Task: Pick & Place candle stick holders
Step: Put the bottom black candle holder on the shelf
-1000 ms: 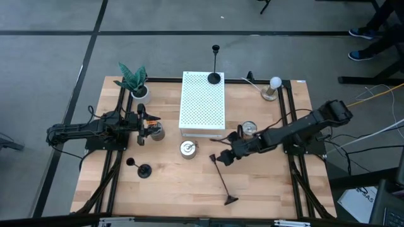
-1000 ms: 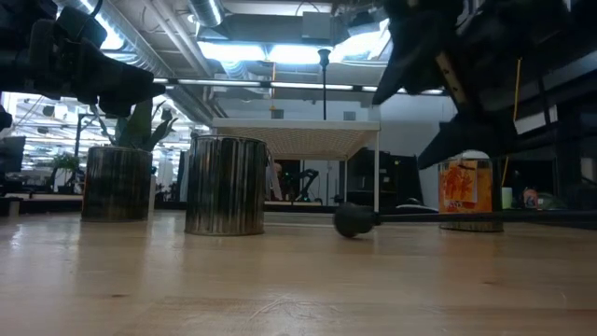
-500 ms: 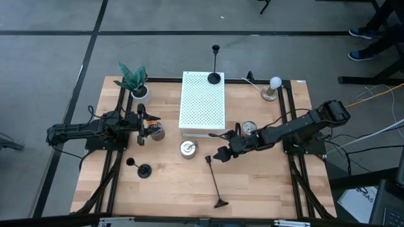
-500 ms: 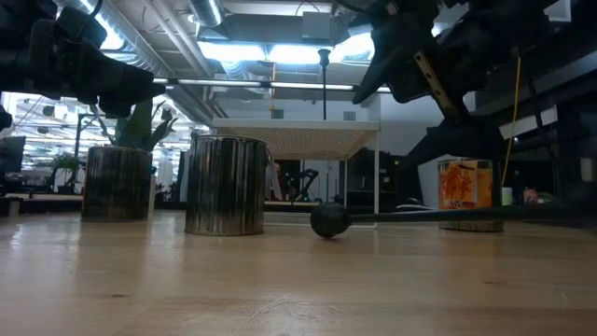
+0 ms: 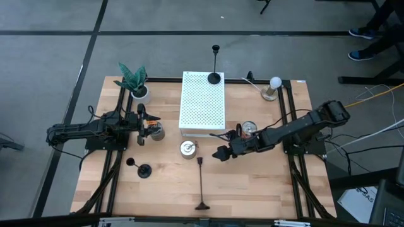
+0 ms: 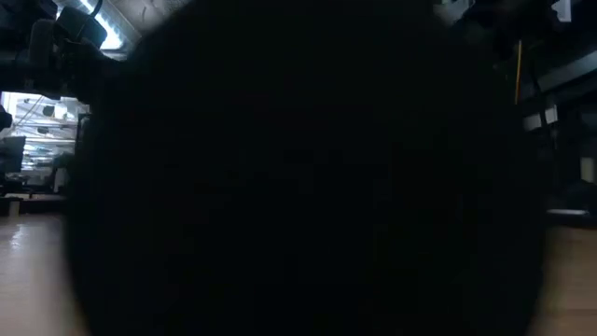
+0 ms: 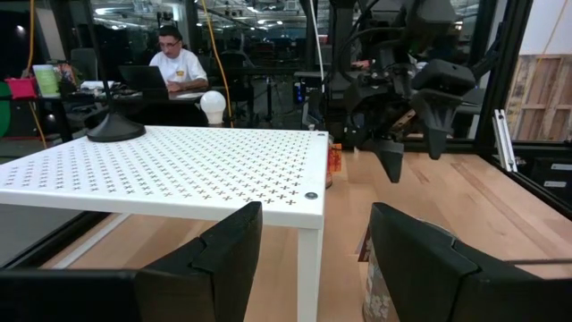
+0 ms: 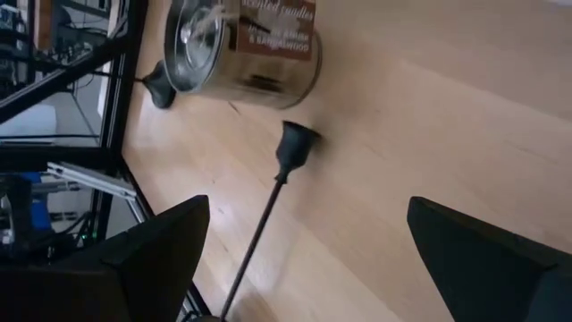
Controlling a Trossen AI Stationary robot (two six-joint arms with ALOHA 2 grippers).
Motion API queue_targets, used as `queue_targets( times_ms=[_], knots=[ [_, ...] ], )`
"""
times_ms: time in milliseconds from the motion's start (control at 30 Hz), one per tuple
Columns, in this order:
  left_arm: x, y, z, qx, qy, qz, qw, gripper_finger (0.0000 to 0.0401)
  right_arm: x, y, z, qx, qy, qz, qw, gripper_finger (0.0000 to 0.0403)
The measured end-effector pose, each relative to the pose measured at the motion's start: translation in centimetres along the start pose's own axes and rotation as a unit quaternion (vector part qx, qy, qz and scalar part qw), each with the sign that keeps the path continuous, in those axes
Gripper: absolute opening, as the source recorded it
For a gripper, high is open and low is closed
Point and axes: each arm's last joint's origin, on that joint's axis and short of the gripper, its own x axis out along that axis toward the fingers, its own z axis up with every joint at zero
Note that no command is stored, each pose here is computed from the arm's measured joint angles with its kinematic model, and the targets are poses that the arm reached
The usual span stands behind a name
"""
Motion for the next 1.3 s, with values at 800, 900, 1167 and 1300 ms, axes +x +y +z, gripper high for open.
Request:
queue_targets(
  times_ms=[800, 900, 1167, 1300],
  knots=[
    [0.0, 0.0, 0.0, 0.000, 0.000, 0.000, 1.000, 0.0208, 1.2, -0.3, 0.8, -0.046, -0.036, 0.000, 0.998, 0.0385],
    [0.0, 0.0, 0.0, 0.000, 0.000, 0.000, 1.000, 0.0207, 1.3, -0.3, 1.0, -0.044, -0.039, 0.001, 0.998, 0.0385],
    [0.0, 0.0, 0.0, 0.000, 0.000, 0.000, 1.000, 0.0207, 1.3, -0.1, 1.7, -0.045, -0.051, 0.015, 0.998, 0.0385],
    [0.0, 0.0, 0.0, 0.000, 0.000, 0.000, 1.000, 0.0207, 1.3, 0.0, 1.7, -0.044, -0.056, 0.018, 0.997, 0.0385]
  ],
)
